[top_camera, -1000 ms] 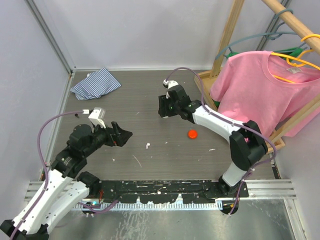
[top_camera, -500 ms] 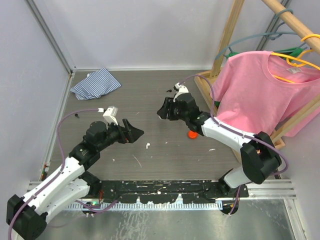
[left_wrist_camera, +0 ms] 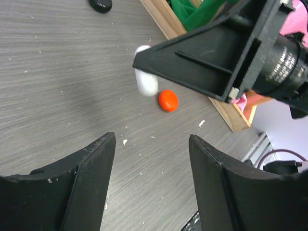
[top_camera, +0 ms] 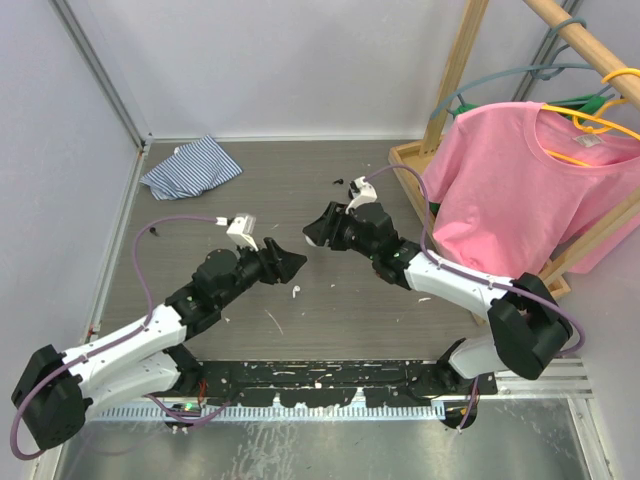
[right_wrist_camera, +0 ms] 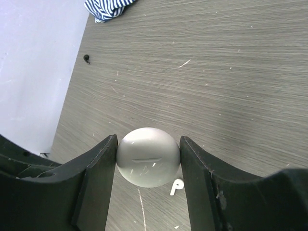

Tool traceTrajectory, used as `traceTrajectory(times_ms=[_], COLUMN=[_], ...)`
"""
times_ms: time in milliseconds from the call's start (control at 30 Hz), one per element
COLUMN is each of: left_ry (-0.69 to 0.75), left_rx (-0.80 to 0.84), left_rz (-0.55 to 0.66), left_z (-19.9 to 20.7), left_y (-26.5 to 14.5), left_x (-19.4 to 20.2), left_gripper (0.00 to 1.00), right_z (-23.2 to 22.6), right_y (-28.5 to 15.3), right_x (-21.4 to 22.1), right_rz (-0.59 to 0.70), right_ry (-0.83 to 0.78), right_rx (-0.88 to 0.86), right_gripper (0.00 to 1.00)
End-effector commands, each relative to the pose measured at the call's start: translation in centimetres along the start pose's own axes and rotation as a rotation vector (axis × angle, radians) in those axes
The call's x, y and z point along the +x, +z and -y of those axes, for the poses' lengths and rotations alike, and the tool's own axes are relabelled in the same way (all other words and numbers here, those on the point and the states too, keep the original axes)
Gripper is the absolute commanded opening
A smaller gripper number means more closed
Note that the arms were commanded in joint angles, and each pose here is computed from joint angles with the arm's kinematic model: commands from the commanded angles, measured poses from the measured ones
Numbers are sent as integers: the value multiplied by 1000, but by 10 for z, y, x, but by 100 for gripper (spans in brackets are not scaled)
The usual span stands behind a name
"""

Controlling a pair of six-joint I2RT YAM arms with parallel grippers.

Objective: Insert the wireless bluetooth earbuds into the charging case
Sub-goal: Pick up the charging case at the center of the board.

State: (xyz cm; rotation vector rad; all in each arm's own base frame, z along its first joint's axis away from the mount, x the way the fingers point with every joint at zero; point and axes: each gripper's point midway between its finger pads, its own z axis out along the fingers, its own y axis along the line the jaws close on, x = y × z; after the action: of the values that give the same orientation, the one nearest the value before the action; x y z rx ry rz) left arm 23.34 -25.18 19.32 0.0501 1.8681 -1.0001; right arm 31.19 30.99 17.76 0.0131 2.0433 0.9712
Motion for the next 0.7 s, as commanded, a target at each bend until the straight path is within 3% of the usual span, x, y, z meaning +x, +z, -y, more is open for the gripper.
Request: traceTrajectory(times_ms=[0,667], left_ry=[10,15], left_rx=[26,64], left_rz=[152,235], left_z=[14,22], left_y=[11,48], left_x=[-33,-35], left_gripper=[62,48], right_z=[-35,-52], right_y=[-13,-22], right_x=[-33,-18], right_rz=[144,152], right_ry=[62,163], right_rx=[-100,-165], right_gripper=[32,34])
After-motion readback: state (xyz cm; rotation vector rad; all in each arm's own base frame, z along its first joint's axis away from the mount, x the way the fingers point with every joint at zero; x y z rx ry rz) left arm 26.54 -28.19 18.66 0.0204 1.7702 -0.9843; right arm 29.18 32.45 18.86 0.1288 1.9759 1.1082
